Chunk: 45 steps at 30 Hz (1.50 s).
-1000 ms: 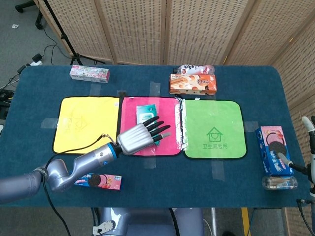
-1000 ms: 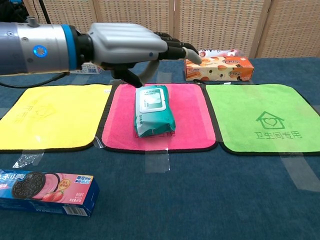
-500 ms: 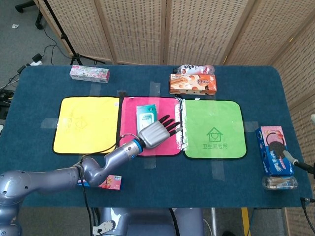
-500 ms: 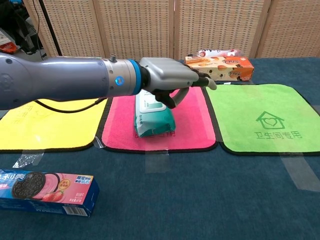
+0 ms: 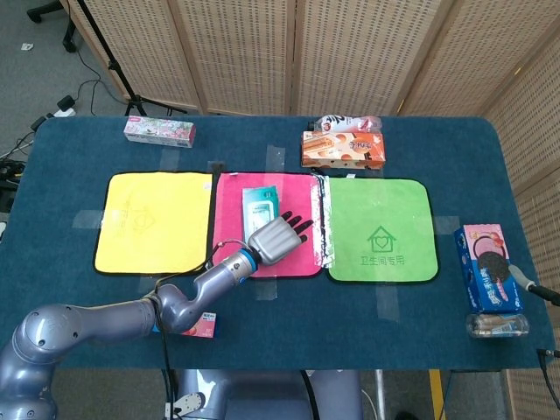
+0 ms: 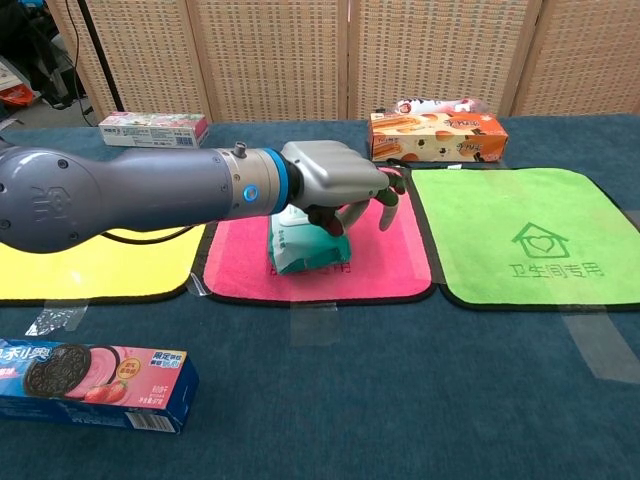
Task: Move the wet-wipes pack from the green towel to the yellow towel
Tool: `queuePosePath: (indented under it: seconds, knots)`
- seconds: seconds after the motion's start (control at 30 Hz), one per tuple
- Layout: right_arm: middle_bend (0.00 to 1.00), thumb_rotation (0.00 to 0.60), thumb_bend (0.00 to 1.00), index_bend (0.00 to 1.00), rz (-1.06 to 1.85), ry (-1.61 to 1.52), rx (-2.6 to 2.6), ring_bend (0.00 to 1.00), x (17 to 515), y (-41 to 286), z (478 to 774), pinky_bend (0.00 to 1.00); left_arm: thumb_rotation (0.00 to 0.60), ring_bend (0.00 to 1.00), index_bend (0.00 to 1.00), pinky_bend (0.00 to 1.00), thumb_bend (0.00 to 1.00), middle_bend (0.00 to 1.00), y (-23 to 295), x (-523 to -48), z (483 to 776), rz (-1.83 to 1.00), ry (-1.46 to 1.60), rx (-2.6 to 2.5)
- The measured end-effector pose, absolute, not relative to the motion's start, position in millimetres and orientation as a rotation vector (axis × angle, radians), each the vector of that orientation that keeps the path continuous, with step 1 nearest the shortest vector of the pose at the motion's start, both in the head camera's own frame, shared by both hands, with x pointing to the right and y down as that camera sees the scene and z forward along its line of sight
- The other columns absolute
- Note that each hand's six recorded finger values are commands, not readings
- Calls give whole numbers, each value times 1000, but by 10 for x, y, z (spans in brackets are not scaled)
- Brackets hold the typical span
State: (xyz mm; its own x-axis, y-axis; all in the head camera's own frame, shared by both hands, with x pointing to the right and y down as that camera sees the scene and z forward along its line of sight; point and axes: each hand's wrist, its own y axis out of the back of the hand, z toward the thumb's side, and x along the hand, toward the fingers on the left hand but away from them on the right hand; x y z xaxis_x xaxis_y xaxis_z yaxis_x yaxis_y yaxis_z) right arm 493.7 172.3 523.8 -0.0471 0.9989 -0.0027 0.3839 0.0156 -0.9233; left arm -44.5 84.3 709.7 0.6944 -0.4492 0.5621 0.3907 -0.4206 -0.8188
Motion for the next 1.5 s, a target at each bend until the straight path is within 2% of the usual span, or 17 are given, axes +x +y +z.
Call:
queuePosePath:
  seconds: [0.3,0.57,0.77,0.9,1.5]
  knots:
    - [0,600,0,0,1044,-1533,-1466,0,4947,1723,5260,0,600,159,351,221,1000,141,843,-447,7210,-963,56,-1782]
    - [0,600,0,0,1057,-1527,-1469,0,4939,1718,5294,0,600,177,363,292,1000,161,819,-554,7326,-996,34,-1756]
    - [0,600,0,0,1050,-1538,-1477,0,4936,1720,5283,0,600,178,367,303,1000,164,736,-833,7352,-1031,22,-1723]
    - [0,600,0,0,1041,-1528,-1487,0,4893,1732,5284,0,600,178,367,306,1000,165,688,-1218,7364,-1071,23,-1703]
    - [0,600,0,0,1033,-1515,-1509,0,4792,1771,5288,0,600,178,367,306,1000,165,869,-2166,7422,-996,-67,-1626]
